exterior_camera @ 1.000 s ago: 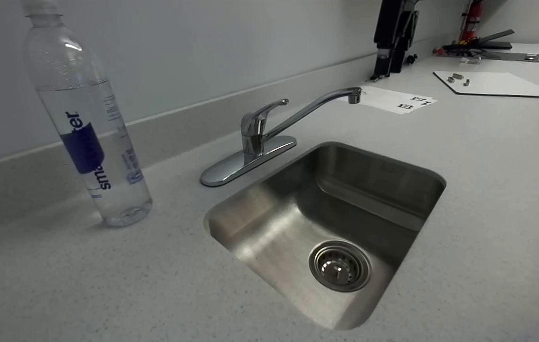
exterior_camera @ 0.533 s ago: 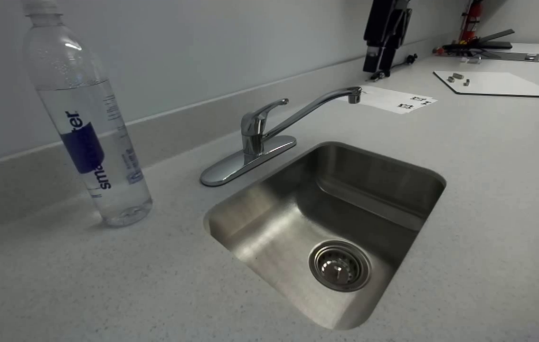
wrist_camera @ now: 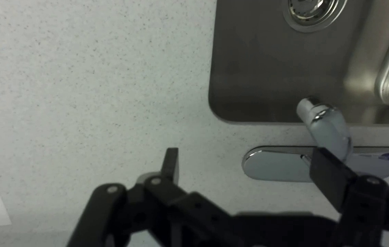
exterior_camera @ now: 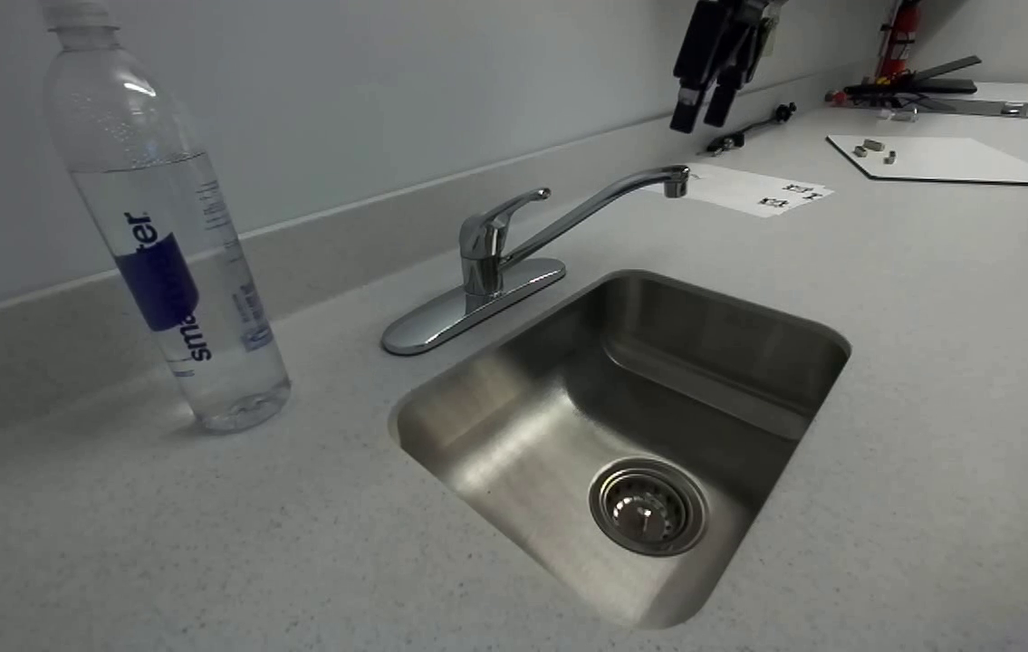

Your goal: Slide the spout to the left

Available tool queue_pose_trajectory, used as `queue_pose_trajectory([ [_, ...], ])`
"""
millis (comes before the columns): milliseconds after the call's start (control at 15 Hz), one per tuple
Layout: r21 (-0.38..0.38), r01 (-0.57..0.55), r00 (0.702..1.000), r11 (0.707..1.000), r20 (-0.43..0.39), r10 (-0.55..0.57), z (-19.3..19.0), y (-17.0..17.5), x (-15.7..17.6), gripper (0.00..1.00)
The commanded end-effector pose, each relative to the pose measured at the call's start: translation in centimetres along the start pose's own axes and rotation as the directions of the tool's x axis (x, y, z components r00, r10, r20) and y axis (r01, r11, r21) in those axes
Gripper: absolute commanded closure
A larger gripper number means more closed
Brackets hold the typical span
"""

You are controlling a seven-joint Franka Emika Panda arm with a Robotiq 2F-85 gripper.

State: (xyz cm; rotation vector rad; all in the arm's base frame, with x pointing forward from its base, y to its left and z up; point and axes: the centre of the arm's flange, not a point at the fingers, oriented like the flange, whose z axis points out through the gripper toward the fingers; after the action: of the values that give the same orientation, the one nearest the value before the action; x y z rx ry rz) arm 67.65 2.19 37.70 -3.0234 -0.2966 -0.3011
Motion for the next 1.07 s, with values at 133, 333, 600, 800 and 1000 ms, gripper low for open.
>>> queue_pose_trajectory([
  [133,-0.039,-0.011,0.994,0.999,-0.110,0.006,2.9,2.0,2.6,0.51],
  [333,-0.030,-0.003,0.990,1.000,-0.139,-0.001,5.6,0.6,2.9,0.73],
  [600,-0.011,0.028,0.986,1.000,-0.162,-0.029,8.3,-1.6,3.7,0.99],
  [800,0.001,0.046,0.983,0.999,-0.179,-0.045,9.5,-3.0,4.1,1.00],
  [1000,0.007,0.052,0.981,0.999,-0.186,-0.049,10.0,-4.1,4.2,1.00],
])
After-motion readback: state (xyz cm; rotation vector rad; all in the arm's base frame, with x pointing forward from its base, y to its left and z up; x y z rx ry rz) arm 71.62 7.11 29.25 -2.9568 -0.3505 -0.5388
